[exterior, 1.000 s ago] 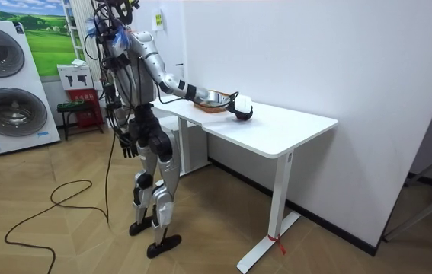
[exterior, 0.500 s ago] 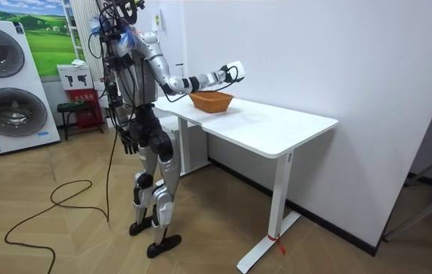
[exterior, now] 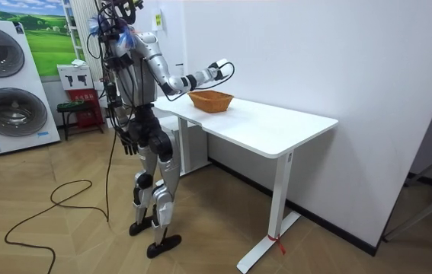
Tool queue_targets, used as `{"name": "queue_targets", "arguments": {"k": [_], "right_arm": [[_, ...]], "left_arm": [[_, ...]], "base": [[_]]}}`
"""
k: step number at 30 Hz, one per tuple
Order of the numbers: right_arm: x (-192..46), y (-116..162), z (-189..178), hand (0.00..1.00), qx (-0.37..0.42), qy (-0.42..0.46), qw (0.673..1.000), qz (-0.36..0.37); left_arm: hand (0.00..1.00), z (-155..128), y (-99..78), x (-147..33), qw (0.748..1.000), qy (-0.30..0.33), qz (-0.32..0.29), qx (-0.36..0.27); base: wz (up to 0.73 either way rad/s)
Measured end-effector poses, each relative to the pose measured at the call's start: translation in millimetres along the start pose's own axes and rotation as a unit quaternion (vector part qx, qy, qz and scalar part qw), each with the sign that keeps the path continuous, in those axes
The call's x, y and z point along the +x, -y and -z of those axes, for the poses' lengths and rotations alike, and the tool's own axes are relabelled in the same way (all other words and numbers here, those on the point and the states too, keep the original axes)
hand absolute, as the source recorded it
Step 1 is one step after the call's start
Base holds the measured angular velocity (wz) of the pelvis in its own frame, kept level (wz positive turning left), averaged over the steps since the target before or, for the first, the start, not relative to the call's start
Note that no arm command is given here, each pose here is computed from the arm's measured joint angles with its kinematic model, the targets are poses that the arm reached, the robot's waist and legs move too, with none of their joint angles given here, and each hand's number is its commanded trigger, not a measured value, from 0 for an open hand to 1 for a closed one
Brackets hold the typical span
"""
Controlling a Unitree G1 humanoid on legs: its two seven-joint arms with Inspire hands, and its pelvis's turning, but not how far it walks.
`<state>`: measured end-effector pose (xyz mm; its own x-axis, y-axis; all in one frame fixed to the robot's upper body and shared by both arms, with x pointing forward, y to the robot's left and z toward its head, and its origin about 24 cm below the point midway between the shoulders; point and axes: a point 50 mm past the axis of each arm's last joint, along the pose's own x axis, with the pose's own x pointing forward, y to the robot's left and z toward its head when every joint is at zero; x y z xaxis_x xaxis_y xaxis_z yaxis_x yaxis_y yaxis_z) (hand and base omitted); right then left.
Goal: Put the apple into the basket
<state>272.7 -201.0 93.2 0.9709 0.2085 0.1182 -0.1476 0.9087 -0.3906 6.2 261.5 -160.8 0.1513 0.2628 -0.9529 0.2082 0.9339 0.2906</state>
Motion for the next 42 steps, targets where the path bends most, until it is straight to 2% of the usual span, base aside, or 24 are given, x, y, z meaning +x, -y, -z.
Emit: {"name": "queue_targets", "arguments": {"k": [1, 2, 3, 4, 14, 31, 36, 42], "right_arm": [[0.0, -1.5, 0.1, 1.00, 0.000, 0.000, 1.000, -0.009], [0.0, -2.4, 0.1, 0.94, 0.000, 0.000, 1.000, -0.017], [0.0, -2.9, 0.1, 0.51, -0.001, 0.000, 1.000, -0.021], [0.0, -4.2, 0.1, 0.00, -0.001, 0.000, 1.000, -0.029], [0.0, -21.4, 0.9, 0.00, -0.002, -0.002, 0.996, -0.092], [-1.4, -22.9, 0.6, 0.00, -0.003, -0.002, 0.994, -0.106], [-5.6, -10.4, -5.5, 0.00, 0.006, 0.013, 0.997, -0.071], [-17.3, 32.2, -7.1, 0.00, 0.015, 0.020, 0.997, 0.071]], "left_arm": [[0.00, -1.4, -0.3, 0.2, 1.000, 0.002, 0.000, 0.000], [0.00, -3.2, -0.6, 0.5, 1.000, 0.004, 0.000, 0.000], [0.00, -4.2, -0.8, 0.6, 1.000, 0.005, 0.000, 0.000], [0.00, -5.7, -1.1, 0.8, 1.000, 0.007, 0.000, 0.000], [0.00, -5.7, -0.9, 0.8, 1.000, 0.008, 0.001, 0.002], [0.00, -3.5, 1.3, 0.4, 1.000, 0.008, 0.012, 0.006], [0.00, -3.3, 1.2, 0.3, 1.000, 0.010, 0.011, 0.006], [0.00, 13.2, 0.0, -2.4, 1.000, -0.008, -0.003, -0.011]], "base": [[0.00], [0.00], [0.00], [0.00], [0.00], [0.00], [0.07], [-0.02]]}}
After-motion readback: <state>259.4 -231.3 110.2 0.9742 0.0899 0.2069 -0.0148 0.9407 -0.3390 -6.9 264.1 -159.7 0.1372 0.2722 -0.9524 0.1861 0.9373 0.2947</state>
